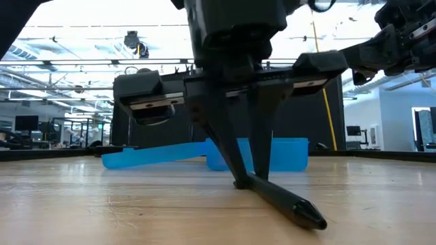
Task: Pick & place school supplies into a supply box
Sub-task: Put the black pen into the blue supply box
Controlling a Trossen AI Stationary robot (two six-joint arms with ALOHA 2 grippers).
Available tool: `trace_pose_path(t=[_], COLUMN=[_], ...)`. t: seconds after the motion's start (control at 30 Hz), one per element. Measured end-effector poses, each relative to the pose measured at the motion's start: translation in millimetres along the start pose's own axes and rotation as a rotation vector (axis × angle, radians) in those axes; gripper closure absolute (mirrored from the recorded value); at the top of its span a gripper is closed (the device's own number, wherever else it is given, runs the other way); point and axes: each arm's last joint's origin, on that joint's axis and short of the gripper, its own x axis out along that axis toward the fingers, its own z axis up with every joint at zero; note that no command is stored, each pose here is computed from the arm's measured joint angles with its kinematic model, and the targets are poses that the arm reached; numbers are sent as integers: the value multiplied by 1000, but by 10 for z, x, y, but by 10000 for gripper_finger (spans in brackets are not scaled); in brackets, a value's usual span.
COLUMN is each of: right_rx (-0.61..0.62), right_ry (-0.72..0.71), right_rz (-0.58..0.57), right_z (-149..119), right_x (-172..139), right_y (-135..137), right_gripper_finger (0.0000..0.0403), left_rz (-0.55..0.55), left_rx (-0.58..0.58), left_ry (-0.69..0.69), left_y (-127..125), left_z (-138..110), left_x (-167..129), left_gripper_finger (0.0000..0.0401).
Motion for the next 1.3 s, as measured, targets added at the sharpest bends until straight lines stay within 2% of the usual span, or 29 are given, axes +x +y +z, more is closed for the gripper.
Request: trace_pose_path(t=[0.23,0.43,0.7,0.8,1.0,1.3], right_rx=[-2,0,-1,-4,-10,-7], right_ry=[0,-1,-1,-1,-1,0], right_rz=[-2,-1,-1,-1,-1,-1], right_z=[0,1,1,1,1,1], right_x=[1,1,0,0,0,0], right_y=[-2,-2,-2,-2,-2,-2], right_gripper_finger=[403,403,403,403,403,403], left_rz=[35,40,42,37,18,3], left_rx=[41,-3,-5,4,12,50], left_ry=[55,44,43,22,-116,-110], left_y=[-59,-52,-97,-91,-10,-46], left_z=[151,173,269,325,417,354], left_x=[27,10,26,2,-126,-22], left_gripper_finger=[328,327,327,327,326,327])
